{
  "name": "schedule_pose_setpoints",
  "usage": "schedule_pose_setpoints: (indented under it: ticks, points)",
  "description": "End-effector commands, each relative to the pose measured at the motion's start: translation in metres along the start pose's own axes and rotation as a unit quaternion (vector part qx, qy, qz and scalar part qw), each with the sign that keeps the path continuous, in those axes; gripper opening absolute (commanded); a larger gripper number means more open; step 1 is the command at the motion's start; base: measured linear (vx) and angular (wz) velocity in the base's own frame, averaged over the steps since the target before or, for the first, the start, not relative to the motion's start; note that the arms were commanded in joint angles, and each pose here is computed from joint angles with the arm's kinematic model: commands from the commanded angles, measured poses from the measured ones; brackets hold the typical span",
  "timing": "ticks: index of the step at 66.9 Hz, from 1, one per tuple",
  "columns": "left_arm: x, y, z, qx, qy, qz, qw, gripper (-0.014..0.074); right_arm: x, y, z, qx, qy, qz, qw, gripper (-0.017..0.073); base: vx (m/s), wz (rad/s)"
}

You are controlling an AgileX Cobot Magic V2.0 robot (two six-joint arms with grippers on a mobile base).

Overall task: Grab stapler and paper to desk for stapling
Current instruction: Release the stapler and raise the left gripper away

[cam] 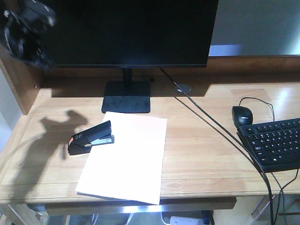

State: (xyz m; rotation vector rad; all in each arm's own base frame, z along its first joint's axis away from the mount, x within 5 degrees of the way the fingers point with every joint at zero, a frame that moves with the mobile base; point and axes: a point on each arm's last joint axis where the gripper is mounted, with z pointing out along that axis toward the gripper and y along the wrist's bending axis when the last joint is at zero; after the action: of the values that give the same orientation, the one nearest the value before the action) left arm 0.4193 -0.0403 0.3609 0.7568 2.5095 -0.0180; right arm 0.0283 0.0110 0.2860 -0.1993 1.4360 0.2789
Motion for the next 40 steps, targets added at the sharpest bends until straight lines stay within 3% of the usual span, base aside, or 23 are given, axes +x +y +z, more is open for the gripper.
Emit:
schedule_pose_setpoints:
  ticks: [1,7,12,29,40]
  points:
    - [-0.006,0.002,-0.070,-0.066,-0.070,-0.131,0.987,-0.0006,-0.014,0.000,-0.002,0.006,-0.046,0.001,0.999,0.0573,0.00,0.00]
    - [-0.006,0.003,-0.092,-0.091,-0.100,-0.208,0.969,-0.0006,-0.014,0.000,-0.002,0.006,-0.046,0.001,0.999,0.0573,0.00,0.00]
    - [-0.005,0.002,-0.109,-0.099,-0.129,-0.241,0.957,-0.0006,-0.014,0.000,-0.002,0.006,-0.046,0.001,0.999,0.0573,0.00,0.00]
    - [0.002,-0.008,-0.143,-0.104,-0.162,-0.218,0.957,-0.0006,-0.014,0.000,-0.002,0.006,-0.046,0.001,0.999,0.0573,0.00,0.00]
    - [0.014,-0.026,-0.168,-0.078,-0.213,-0.201,0.953,-0.0006,-0.014,0.000,-0.002,0.006,-0.046,0.001,0.999,0.0573,0.00,0.00]
